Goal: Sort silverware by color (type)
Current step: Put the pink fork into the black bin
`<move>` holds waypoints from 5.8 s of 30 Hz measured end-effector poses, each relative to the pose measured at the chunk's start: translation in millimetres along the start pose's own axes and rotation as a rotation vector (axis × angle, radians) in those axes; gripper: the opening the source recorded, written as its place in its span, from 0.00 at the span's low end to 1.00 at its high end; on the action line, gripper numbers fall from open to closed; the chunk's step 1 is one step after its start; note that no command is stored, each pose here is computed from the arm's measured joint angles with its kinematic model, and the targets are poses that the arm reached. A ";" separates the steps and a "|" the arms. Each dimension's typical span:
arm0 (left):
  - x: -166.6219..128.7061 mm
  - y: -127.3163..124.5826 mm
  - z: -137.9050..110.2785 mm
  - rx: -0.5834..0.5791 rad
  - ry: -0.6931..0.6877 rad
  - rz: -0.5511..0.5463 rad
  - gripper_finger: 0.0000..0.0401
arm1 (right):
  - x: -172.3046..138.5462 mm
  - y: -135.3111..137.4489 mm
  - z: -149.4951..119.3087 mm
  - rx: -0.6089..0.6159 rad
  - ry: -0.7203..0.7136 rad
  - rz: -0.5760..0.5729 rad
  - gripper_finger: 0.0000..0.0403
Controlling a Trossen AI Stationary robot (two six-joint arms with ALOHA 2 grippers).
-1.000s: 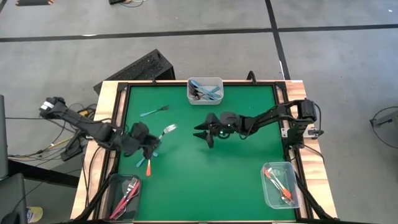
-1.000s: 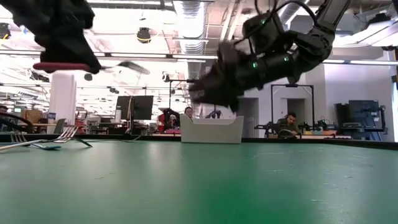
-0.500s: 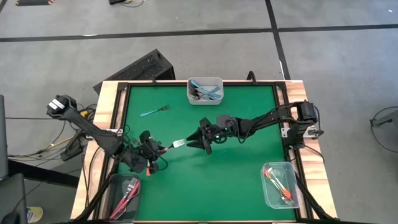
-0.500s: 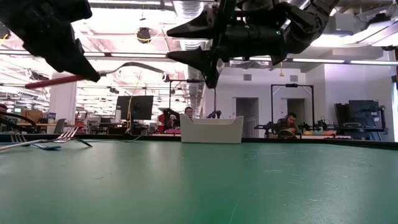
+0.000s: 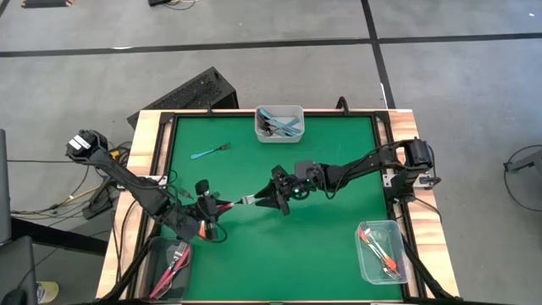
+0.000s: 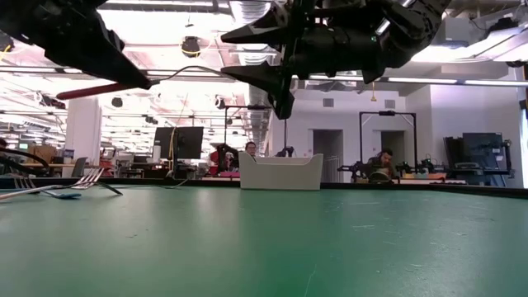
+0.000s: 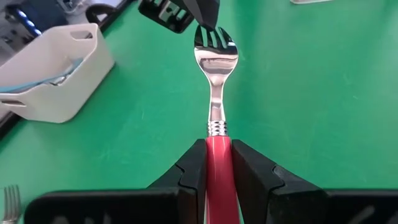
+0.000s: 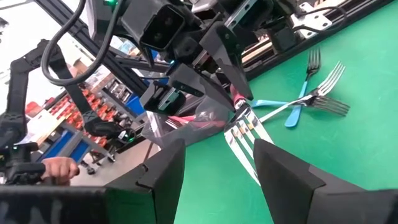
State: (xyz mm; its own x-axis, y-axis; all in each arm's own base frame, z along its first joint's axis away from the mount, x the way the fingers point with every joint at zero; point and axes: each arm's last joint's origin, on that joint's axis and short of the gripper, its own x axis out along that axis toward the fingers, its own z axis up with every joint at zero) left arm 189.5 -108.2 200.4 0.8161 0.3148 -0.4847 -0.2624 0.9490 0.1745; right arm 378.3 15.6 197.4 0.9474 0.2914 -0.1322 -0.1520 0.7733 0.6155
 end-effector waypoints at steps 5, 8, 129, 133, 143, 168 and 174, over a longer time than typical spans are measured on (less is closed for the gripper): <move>-0.2 0.9 -1.1 0.016 0.003 0.018 0.12 | 0.5 1.4 -0.6 -0.039 -0.002 0.001 0.54; -0.3 2.3 -3.4 0.023 0.019 0.033 0.12 | -0.1 -0.5 0.8 -0.062 -0.012 -0.012 0.54; -93.3 -26.2 -11.0 -0.878 0.394 0.062 0.00 | -13.4 -39.2 15.4 -0.262 0.035 -0.158 0.32; -96.2 -42.3 -12.8 -0.846 0.513 0.091 0.00 | -13.7 -39.9 15.9 -0.265 0.033 -0.160 0.32; -114.0 -67.5 5.8 -0.594 0.525 0.262 0.00 | -14.5 -41.6 17.3 -0.266 0.028 -0.167 0.32; -92.0 -130.2 -20.6 -0.372 0.503 0.425 0.00 | -14.2 -40.9 17.3 -0.240 0.024 -0.164 0.32; -97.2 -133.6 -17.9 -0.382 0.521 0.410 0.10 | -13.8 -40.0 16.8 -0.239 0.025 -0.161 0.32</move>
State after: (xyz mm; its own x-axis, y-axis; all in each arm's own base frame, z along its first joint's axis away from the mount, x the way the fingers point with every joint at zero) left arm 136.0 -265.3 208.8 0.2918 0.5195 -0.8031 -0.7292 0.6642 0.1647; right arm 376.1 -28.8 187.6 0.9578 0.1655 -0.2349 -0.0646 0.9206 0.3851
